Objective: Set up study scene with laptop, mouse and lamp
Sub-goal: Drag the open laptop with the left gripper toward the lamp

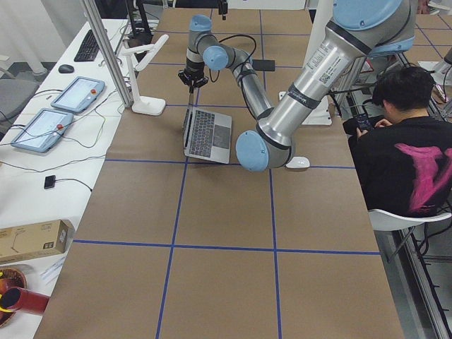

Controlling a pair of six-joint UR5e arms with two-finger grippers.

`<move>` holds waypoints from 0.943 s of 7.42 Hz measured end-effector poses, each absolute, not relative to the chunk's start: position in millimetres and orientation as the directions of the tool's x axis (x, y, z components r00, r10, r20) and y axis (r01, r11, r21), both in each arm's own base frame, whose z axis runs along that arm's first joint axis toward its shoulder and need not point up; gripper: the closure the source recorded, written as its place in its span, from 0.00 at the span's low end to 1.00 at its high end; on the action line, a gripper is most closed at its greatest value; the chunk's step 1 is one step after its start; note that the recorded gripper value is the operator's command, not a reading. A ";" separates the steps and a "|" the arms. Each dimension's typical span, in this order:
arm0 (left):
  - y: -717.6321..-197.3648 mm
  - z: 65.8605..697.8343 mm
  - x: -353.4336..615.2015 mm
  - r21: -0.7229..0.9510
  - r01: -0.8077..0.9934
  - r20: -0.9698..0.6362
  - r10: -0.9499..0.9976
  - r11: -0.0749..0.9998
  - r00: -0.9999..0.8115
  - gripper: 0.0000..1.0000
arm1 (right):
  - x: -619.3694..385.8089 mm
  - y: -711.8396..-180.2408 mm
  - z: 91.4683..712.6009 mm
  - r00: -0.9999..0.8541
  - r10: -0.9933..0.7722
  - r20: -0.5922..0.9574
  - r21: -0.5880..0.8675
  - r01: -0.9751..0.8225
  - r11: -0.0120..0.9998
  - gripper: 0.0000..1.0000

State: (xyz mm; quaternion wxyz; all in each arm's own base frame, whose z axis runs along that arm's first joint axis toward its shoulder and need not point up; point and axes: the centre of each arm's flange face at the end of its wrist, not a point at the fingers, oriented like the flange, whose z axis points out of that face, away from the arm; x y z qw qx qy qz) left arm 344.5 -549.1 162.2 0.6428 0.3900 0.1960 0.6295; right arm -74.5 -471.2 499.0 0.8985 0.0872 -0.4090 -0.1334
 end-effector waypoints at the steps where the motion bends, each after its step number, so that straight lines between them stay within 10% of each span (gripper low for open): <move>1: -556.6 168.0 348.3 0.740 -0.662 0.266 0.955 -0.117 0.128 0.86 | -74.5 -471.3 499.4 0.630 -0.311 0.712 0.265 0.169 0.949 0.01; 7: -571.8 190.5 365.6 0.752 -0.656 0.223 0.960 -0.058 0.171 0.84 | -75.2 -472.3 499.3 0.630 -0.312 0.711 0.266 0.169 0.949 0.01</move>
